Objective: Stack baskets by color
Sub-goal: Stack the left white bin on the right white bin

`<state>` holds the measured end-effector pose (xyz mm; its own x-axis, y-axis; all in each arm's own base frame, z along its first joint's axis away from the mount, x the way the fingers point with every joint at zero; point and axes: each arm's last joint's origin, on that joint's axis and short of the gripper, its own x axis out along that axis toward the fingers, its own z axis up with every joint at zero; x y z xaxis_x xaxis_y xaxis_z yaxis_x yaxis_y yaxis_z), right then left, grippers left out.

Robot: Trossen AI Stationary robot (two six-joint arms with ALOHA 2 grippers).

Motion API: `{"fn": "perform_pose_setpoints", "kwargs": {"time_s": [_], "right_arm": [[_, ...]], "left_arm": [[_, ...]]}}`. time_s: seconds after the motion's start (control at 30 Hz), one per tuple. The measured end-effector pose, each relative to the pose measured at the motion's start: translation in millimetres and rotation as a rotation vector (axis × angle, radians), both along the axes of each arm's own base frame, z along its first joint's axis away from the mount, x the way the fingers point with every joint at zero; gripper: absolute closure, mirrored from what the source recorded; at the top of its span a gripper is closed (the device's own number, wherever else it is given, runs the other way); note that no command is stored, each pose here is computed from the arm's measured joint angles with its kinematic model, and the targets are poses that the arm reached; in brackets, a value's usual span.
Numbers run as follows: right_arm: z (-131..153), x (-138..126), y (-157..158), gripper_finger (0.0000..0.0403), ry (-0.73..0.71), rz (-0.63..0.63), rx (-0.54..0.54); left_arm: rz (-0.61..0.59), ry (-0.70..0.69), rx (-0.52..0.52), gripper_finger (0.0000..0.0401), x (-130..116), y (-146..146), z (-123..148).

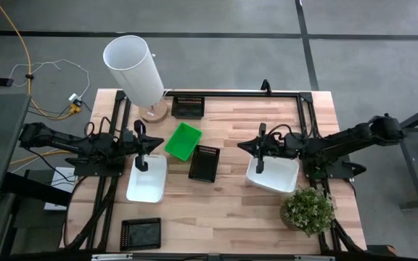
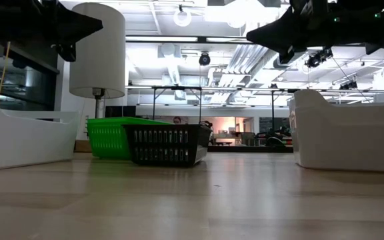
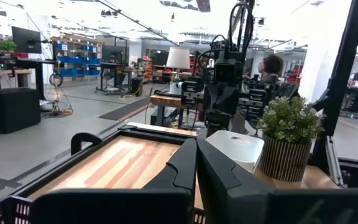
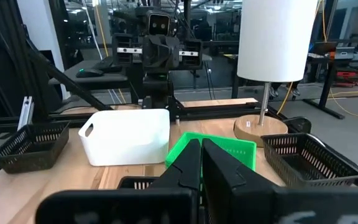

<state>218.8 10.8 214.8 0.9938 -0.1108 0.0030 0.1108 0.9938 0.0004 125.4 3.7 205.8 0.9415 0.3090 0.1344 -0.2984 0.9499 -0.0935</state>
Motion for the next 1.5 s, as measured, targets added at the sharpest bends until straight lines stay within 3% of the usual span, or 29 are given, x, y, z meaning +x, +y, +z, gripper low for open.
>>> {"fn": "perform_pose_setpoints", "kwargs": {"time_s": [0.2,0.37,0.5,0.63,0.83,0.93,1.1,1.4,1.5], "right_arm": [[-0.1,0.0,0.0,0.0401,0.001,0.0,-0.004],[-0.2,0.0,0.1,0.0401,0.002,0.002,0.002],[-0.8,0.1,0.6,0.0401,0.008,0.019,0.003],[-0.9,0.0,1.0,0.0401,0.008,0.034,0.003],[-2.2,0.0,1.1,0.0401,0.022,0.036,0.002],[-2.7,-0.1,1.1,0.0401,0.026,0.036,0.002],[-2.8,-0.1,1.1,0.0401,0.028,0.036,0.002],[-3.1,-0.1,1.1,0.0401,0.031,0.037,0.002],[-3.2,-0.1,1.1,0.0401,0.032,0.037,0.002]], "left_arm": [[0.007,-0.001,-0.007,0.0391,-0.1,0.2,-0.1],[-0.02,0.046,-0.056,0.0335,1.5,-0.5,5.3],[-0.031,0.179,-0.117,0.0273,4.7,-1.0,19.8],[-0.124,0.275,-0.199,0.0226,12.2,-4.9,36.0],[-0.26,0.498,-0.315,0.0207,30.8,-23.5,46.2],[-0.298,0.657,-0.312,0.0207,39.8,-37.8,43.4],[-0.389,0.892,-0.109,0.0206,55.3,-61.1,35.7],[-0.503,1.266,0.484,0.0206,80.5,-84.1,13.0],[-0.512,1.405,0.587,0.0206,85.6,-85.2,1.4]]}}
